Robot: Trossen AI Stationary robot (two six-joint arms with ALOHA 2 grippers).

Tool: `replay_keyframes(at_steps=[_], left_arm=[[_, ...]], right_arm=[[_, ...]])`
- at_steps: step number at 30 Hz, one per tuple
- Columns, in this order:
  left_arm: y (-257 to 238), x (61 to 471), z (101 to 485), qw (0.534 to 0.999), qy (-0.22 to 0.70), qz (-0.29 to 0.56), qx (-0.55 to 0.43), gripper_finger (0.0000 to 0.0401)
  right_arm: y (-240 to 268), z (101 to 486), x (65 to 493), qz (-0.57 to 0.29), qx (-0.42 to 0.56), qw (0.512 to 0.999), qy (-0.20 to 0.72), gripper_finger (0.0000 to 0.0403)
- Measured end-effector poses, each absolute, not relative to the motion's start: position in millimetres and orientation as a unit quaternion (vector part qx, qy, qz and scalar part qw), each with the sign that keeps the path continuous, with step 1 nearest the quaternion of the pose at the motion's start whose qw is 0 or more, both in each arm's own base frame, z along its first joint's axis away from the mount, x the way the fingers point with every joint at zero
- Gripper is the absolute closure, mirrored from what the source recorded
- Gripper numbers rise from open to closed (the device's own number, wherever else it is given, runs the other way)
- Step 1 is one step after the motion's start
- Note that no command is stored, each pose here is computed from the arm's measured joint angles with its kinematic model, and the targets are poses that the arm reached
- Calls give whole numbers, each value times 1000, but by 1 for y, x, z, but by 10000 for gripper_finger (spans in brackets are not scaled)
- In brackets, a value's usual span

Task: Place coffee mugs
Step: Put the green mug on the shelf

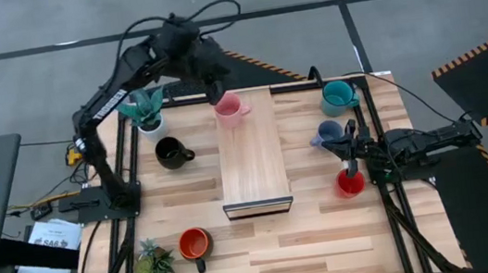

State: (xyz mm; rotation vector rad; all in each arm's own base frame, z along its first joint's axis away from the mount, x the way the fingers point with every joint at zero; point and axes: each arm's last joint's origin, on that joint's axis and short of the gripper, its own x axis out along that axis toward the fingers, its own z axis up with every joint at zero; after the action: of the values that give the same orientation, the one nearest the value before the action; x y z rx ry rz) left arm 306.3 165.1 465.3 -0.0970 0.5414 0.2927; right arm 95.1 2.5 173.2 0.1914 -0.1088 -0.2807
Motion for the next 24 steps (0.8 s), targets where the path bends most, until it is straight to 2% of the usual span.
replay_keyframes(at_steps=[6, 13, 18, 24], left_arm=[[146, 279, 434, 970, 207, 124, -32, 246], [103, 216, 382, 994, 59, 87, 6, 246], [73, 177, 342, 994, -29, 78, 65, 246], [57, 149, 312, 991, -76, 70, 88, 246]], right_arm=[[2, 173, 95, -140, 95, 984, -54, 365], [2, 173, 95, -140, 95, 984, -54, 365], [2, 173, 95, -140, 95, 984, -54, 365], [2, 173, 95, -140, 95, 984, -54, 365]])
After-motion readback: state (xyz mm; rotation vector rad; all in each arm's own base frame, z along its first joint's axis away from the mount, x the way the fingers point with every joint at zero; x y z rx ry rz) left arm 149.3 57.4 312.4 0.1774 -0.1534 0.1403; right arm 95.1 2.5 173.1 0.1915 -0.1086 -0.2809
